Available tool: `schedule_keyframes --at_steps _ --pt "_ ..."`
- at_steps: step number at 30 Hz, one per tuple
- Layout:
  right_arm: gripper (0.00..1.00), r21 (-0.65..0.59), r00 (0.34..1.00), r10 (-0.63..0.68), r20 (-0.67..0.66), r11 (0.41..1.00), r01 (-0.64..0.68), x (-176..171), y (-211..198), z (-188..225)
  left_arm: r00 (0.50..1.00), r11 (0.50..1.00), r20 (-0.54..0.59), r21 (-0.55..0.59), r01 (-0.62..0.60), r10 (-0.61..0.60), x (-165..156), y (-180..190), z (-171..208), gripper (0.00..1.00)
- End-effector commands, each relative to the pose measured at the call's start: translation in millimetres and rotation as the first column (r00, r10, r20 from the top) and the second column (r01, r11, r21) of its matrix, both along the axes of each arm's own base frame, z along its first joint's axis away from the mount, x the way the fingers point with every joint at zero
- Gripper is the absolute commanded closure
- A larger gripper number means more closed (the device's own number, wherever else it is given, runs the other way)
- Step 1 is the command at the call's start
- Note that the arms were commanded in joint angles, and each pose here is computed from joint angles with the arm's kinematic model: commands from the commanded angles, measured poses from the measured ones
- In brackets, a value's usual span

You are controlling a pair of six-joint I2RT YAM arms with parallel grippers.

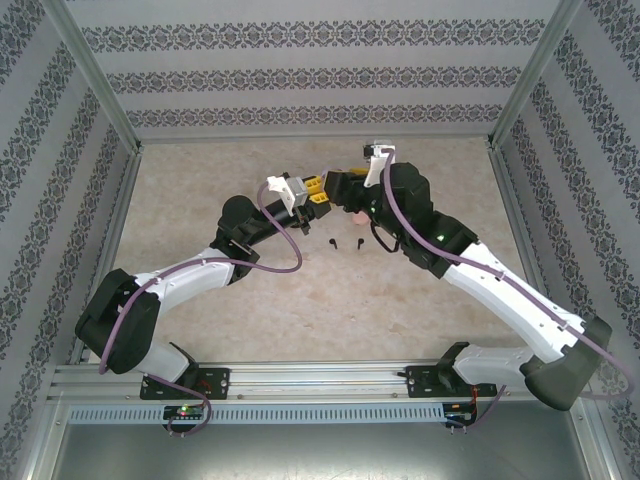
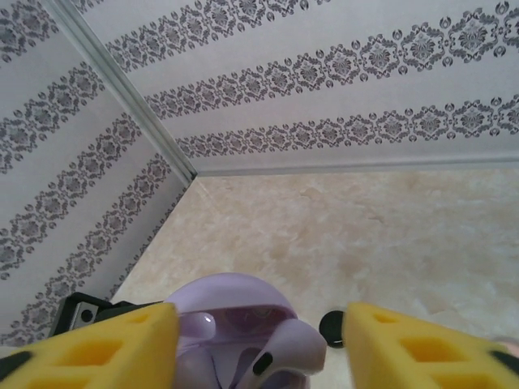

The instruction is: Insert wireless bluetooth earbuds into charging case

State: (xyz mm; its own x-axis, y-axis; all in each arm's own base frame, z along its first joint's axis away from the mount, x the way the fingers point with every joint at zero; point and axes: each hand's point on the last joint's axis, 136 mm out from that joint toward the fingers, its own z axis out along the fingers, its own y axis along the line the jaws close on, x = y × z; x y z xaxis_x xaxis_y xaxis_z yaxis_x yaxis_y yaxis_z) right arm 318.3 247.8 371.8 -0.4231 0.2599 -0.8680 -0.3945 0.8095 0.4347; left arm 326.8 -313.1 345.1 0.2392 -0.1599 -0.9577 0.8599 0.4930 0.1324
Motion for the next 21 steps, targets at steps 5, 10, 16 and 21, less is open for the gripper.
schedule_keyframes --at_steps 5,10,16,21 --pt "0.31 0.159 0.997 -0.038 0.064 0.987 0.027 -16 -43 66 0.997 0.999 0.066 -0.044 0.031 -0.028 -7 -2 22 1.00" --pt "0.31 0.166 0.999 -0.030 -0.043 0.985 0.037 -2 -52 49 0.998 0.999 0.050 -0.034 0.031 -0.029 -6 -2 16 1.00" --pt "0.40 0.195 0.988 -0.032 -0.148 0.979 0.061 11 -49 15 0.999 0.999 0.045 -0.034 0.025 -0.024 -7 0 15 1.00" --pt "0.69 0.209 0.978 -0.022 -0.205 0.976 0.066 13 -44 -6 0.998 0.999 0.051 -0.032 0.022 -0.021 -8 0 17 1.00"
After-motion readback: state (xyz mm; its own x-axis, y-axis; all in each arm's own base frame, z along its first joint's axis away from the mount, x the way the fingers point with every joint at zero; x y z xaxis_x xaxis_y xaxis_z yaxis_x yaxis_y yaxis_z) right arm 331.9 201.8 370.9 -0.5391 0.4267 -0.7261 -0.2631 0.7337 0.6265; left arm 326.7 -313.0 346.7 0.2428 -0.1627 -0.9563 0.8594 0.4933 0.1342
